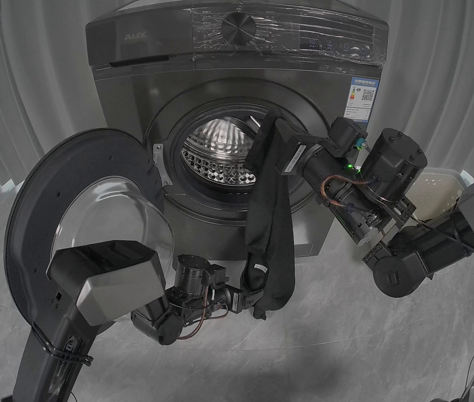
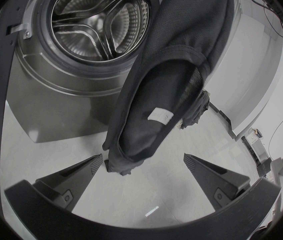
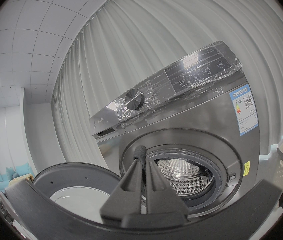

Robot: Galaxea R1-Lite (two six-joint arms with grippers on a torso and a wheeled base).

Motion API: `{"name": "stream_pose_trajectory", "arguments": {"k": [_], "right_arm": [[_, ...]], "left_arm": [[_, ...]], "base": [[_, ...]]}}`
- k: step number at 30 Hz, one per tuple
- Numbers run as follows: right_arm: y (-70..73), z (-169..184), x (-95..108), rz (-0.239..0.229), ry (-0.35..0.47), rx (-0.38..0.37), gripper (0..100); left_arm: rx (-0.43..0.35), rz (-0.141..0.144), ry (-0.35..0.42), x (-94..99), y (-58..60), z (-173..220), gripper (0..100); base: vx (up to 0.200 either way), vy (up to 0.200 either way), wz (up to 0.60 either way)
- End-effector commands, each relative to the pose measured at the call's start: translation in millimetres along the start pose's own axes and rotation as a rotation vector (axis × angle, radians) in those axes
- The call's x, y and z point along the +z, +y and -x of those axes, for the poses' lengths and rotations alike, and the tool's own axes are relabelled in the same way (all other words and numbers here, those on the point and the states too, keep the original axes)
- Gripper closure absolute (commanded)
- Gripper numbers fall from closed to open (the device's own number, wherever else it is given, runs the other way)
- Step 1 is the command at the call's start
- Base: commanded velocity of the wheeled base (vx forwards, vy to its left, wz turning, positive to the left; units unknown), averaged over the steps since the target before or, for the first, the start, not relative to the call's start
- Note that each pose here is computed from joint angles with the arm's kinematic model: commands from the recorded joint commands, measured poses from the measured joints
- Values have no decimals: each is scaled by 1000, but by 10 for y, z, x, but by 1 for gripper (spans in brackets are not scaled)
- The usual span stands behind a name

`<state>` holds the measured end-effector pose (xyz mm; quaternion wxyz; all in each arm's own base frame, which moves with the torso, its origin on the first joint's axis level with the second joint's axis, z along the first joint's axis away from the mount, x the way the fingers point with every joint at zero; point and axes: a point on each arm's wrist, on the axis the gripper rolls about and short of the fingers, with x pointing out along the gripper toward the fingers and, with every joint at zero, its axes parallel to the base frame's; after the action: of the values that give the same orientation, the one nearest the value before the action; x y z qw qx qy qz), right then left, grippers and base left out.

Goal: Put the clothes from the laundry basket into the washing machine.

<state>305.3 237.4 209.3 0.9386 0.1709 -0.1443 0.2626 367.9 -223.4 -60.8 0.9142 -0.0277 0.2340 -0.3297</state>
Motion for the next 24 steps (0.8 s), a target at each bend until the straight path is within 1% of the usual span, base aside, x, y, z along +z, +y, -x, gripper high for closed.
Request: {"name": "stream_pose_trajectory", "arguments": {"k": [1, 7, 8, 11, 15, 16, 17, 22, 24], "right_arm": [[42, 19, -18, -5, 7, 10, 100], [43, 35, -28, -5, 12, 11, 100], [42, 34, -33, -5, 12, 11, 100], [49, 36, -28, -6, 11, 12, 100], [67, 39, -25, -8, 11, 17, 100], [67, 42, -26, -8, 11, 17, 100], [72, 43, -28, -8, 11, 18, 100], [72, 46, -24, -8, 11, 18, 100], [73, 46, -23, -9, 10, 19, 100]], "left_arm": [[3, 1, -25, -16, 85, -166, 0], [-24, 0, -33, -4, 91, -233, 0], [-35, -1, -43, 40, 91, -272, 0], [-34, 10, -45, 57, 106, -323, 0], [-38, 12, -59, 87, 105, -377, 0], [-39, 12, -68, 123, 107, -408, 0], [-39, 12, -67, 131, 109, -424, 100], [-37, 14, -87, 187, 119, -508, 100], [-32, 14, -91, 177, 126, -530, 100]], "base": [[0, 0, 0], [0, 0, 0], [0, 0, 0], [0, 0, 0], [0, 0, 0], [0, 0, 0], [0, 0, 0], [0, 0, 0], [0, 0, 0]]}}
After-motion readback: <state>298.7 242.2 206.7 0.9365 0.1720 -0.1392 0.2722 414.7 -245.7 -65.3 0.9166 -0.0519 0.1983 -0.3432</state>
